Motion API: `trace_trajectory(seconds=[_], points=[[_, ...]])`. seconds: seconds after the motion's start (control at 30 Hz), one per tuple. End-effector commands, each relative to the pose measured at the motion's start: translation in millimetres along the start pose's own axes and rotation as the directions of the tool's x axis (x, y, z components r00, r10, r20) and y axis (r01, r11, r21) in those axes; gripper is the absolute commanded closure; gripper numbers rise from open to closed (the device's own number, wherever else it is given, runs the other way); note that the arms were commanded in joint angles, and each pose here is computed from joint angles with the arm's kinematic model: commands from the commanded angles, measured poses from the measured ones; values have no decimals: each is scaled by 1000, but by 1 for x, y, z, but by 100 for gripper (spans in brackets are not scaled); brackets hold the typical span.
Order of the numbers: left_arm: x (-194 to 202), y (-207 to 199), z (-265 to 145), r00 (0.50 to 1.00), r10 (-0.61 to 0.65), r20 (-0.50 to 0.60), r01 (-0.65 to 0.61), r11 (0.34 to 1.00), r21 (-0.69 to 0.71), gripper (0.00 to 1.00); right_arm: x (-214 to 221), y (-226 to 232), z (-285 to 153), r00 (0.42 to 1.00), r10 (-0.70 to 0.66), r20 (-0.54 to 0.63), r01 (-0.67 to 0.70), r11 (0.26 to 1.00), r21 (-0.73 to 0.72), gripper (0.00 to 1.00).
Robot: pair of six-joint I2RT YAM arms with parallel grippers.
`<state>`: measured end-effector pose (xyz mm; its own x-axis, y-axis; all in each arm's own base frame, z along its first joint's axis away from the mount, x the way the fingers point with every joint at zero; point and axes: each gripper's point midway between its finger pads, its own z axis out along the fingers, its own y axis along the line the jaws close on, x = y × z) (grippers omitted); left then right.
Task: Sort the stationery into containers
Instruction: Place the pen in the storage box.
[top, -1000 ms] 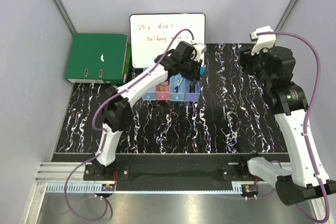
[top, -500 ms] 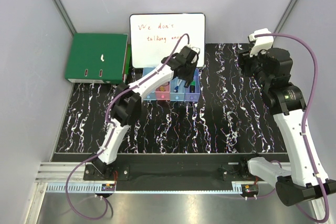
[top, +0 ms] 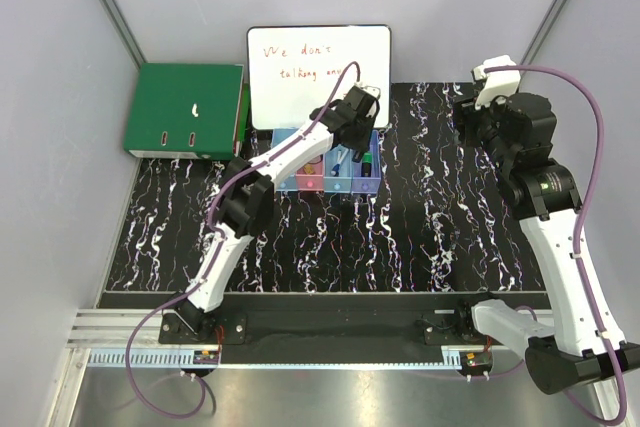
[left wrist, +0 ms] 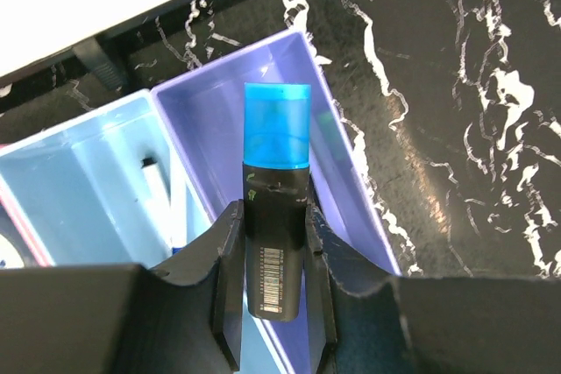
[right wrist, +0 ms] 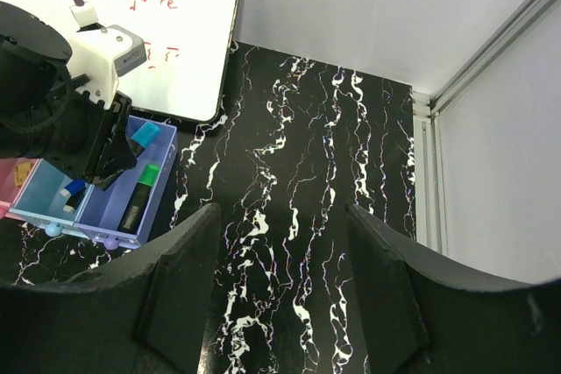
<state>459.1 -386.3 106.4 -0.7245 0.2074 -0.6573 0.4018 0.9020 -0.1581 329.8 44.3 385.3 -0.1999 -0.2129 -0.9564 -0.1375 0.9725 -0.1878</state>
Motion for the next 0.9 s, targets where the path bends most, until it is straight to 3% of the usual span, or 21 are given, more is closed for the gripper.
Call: trace_trajectory(seconds=[0.0,0.17,0.2,0.27,0.37,0.87], points=[[-23,-16,-1,997,-32,68,27,997,67,100,-12,-7,-7,998,8,57,-10,1000,29,33],[-19,-13,4,998,-17,61,14,999,52,100,-13,-7,-8,998,10,61,-12,999,30,33],[-18,-12,4,998,-13,60,10,999,48,96,-13,-7,-8,998,8,61,-10,999,30,33],[-15,-9,6,998,-10,55,8,999,37,75,-14,-8,-8,998,9,66,-11,999,31,33],[-14,-8,8,999,-3,51,2,999,34,64,-14,-8,-9,998,9,66,-11,999,31,33],[-23,-16,-1,997,1,72,-7,997,80,55,-12,-8,-9,998,9,64,-11,999,33,32]])
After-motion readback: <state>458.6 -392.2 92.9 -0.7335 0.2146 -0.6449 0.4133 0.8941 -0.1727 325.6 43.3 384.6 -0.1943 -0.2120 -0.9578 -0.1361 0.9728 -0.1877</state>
